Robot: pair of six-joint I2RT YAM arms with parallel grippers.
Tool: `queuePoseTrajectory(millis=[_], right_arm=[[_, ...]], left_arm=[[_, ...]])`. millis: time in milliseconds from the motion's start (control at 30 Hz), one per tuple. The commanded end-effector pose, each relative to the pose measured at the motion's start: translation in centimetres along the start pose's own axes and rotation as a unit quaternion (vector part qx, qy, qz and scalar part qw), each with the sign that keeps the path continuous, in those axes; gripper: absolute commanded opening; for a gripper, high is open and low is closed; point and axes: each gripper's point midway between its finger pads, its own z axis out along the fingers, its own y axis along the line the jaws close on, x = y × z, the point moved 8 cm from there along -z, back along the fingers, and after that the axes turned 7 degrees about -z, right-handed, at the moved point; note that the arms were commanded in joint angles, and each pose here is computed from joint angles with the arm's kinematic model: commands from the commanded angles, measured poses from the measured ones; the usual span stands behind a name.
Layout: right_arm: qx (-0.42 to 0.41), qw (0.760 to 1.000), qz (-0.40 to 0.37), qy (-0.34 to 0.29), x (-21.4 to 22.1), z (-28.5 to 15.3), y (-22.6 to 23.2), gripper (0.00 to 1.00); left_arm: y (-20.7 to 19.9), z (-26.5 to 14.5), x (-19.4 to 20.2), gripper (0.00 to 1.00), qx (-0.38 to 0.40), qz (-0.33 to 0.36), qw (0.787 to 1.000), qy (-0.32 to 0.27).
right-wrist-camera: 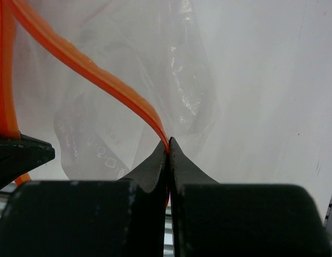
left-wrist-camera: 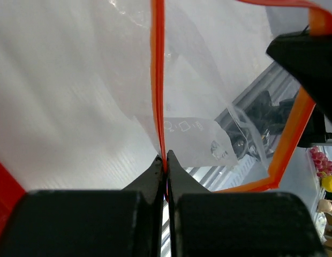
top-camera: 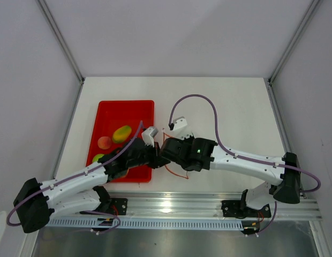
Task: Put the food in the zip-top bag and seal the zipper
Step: Open the zipper of the food storage bag.
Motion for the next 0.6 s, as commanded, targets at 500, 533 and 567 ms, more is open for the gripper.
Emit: queuePoseTrajectory(millis=[500, 533, 567], right_arm=[[-0.072, 0.997, 0.034, 0.001, 2.3, 0.6, -5.6, 0.0], [-0.073, 0.997, 0.034, 0.004, 2.4, 0.7, -5.7, 0.0], [-0.072, 0.997, 0.034, 0.005, 2.5, 0.9, -5.8, 0.0]], left_arm=[[-4.3, 3.8, -2.6, 0.18, 0.106, 0.014, 0.994, 0.006], [-4.5, 3.8, -2.5, 0.22, 0.109, 0.016, 0.994, 0.004], [-4.7, 3.6, -2.6, 0.26, 0.112, 0.018, 0.994, 0.0]])
